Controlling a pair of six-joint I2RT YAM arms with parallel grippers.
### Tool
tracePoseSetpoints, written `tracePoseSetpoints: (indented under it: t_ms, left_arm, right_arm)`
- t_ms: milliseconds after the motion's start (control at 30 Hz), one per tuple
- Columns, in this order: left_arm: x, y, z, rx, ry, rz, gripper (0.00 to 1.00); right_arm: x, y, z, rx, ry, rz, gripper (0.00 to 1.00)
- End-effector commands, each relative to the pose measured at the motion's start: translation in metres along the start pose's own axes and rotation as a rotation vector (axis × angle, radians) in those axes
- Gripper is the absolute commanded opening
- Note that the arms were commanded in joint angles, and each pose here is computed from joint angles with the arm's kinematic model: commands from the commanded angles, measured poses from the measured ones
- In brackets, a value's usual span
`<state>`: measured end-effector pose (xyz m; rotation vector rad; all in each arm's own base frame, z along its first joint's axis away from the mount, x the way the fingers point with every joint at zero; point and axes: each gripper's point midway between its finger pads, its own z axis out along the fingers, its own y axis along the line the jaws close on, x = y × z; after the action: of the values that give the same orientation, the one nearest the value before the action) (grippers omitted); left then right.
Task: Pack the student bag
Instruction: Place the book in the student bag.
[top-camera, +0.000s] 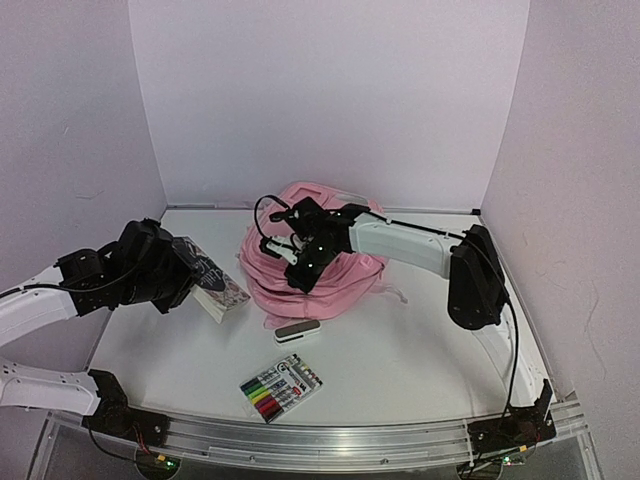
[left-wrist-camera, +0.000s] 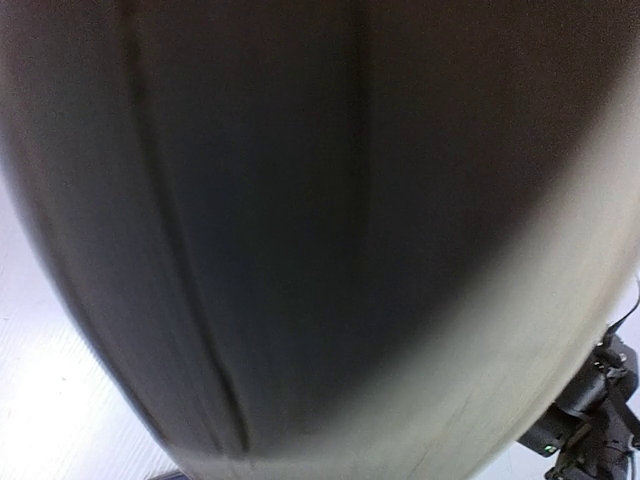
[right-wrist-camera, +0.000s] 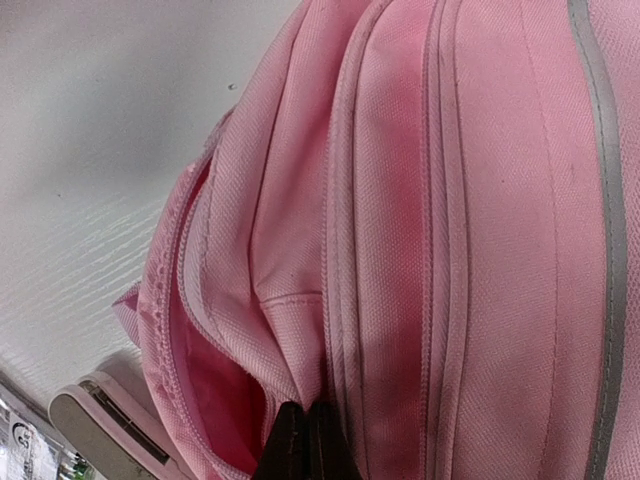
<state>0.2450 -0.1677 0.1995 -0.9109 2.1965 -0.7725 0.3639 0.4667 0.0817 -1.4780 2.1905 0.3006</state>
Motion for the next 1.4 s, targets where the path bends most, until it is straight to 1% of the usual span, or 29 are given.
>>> tracePoseSetpoints:
  t_ms: [0,133,233,400,567,700,800,900,1000,1167,1300,1367]
  left_arm:
    - [-0.002,-0.043,0.000,0.158,-0.002,-0.007,0.00]
    - [0.010,-0.067,0.009,0.250,0.050,0.027,0.00]
    - [0.020,-0.078,0.017,0.319,0.085,0.013,0.00]
    - [0.024,-0.096,0.028,0.425,0.080,-0.031,0.00]
    - [0.029,-0.127,0.052,0.488,0.090,-0.018,0.00]
    - [0.031,-0.134,0.087,0.494,0.097,-0.087,0.00]
    - [0.022,-0.141,0.106,0.536,0.075,-0.155,0.00]
    - [0.011,-0.155,0.125,0.563,0.050,-0.167,0.00]
    - [0.007,-0.170,0.147,0.583,0.059,-0.185,0.00]
    - [0.026,-0.161,0.202,0.526,0.134,-0.259,0.00]
    - [0.043,-0.157,0.224,0.513,0.212,-0.324,0.00]
    - [0.051,-0.150,0.231,0.476,0.228,-0.343,0.00]
  right_arm:
    - [-0.054,-0.012,-0.064,0.023,-0.174,0.037,0.00]
    - [-0.087,-0.020,-0.108,-0.016,-0.306,0.107,0.00]
    - [-0.109,-0.035,-0.143,-0.054,-0.412,0.186,0.00]
    - [-0.134,-0.065,-0.202,-0.112,-0.589,0.313,0.00]
    - [-0.148,-0.061,-0.234,-0.181,-0.681,0.322,0.00]
    - [-0.153,-0.054,-0.242,-0.238,-0.709,0.332,0.00]
    - [-0.153,-0.052,-0.243,-0.254,-0.712,0.337,0.00]
    - [-0.150,-0.048,-0.241,-0.271,-0.703,0.338,0.00]
    - [-0.147,-0.044,-0.243,-0.286,-0.699,0.335,0.00]
    - [-0.145,-0.041,-0.245,-0.300,-0.697,0.333,0.00]
    - [-0.143,-0.038,-0.248,-0.305,-0.697,0.328,0.00]
    - [-0.142,-0.038,-0.246,-0.309,-0.693,0.330,0.00]
